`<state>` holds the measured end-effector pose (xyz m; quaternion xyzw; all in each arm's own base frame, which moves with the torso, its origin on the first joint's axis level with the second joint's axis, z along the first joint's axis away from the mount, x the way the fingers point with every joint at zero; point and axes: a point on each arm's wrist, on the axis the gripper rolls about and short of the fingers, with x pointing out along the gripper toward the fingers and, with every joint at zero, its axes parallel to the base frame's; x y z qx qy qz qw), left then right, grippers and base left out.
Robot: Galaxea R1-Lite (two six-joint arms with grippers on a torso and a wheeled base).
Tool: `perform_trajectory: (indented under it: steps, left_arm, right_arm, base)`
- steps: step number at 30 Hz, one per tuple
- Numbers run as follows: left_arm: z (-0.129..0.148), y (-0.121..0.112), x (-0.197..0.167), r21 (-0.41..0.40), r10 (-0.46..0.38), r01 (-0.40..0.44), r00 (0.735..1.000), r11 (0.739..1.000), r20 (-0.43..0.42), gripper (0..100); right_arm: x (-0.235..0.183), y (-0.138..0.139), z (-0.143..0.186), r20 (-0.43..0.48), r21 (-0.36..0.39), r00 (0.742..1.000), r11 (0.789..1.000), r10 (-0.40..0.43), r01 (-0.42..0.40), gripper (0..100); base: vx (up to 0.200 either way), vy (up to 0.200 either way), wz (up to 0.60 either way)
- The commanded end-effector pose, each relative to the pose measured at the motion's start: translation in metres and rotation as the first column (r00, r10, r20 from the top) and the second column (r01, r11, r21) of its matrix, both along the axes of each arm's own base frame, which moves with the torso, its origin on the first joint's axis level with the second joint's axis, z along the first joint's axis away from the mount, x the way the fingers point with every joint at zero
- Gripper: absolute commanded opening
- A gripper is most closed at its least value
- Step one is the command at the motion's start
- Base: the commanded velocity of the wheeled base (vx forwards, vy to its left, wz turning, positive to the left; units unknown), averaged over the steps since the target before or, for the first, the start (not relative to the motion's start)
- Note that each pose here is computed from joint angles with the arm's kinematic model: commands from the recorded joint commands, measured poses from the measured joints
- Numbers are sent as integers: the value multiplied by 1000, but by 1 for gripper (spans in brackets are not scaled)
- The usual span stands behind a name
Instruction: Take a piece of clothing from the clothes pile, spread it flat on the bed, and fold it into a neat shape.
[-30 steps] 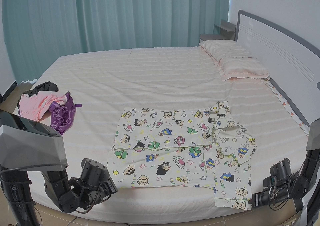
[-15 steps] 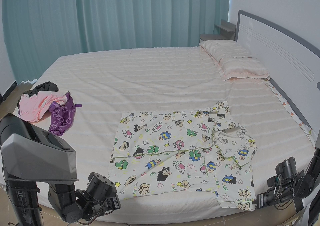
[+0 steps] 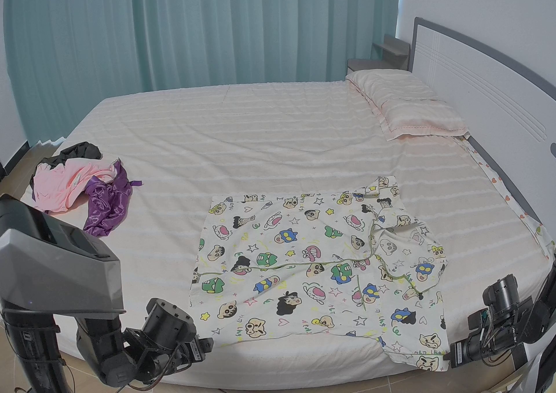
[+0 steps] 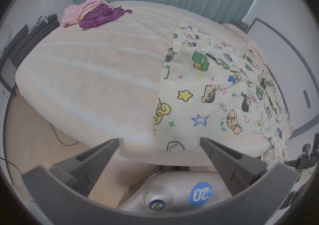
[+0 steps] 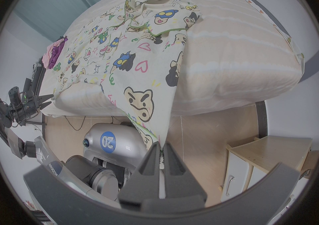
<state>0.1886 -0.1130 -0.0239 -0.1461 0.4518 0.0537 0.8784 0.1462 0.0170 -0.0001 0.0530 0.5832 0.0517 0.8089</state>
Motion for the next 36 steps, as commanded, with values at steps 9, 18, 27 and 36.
perform_trajectory:
  steps: [9,18,27,36]
  left_arm:
    - [73,35,52,-210,169,-108,939,972,301,100]
    - [56,21,101,-326,164,-72,950,943,264,100]
    - [27,7,141,-337,110,-49,980,940,164,100]
    - [11,-5,171,-329,92,-40,985,943,145,100]
  right_arm:
    - [-6,0,1,-8,10,1000,1000,10,-10,100]
    - [-7,0,15,81,30,997,1000,-4,2,100]
    - [-8,1,22,119,64,992,997,-52,44,100]
    - [-7,2,22,115,86,992,996,-43,33,100]
  base:
    - [0,0,0]
    - [0,0,0]
    - [0,0,0]
    - [0,0,0]
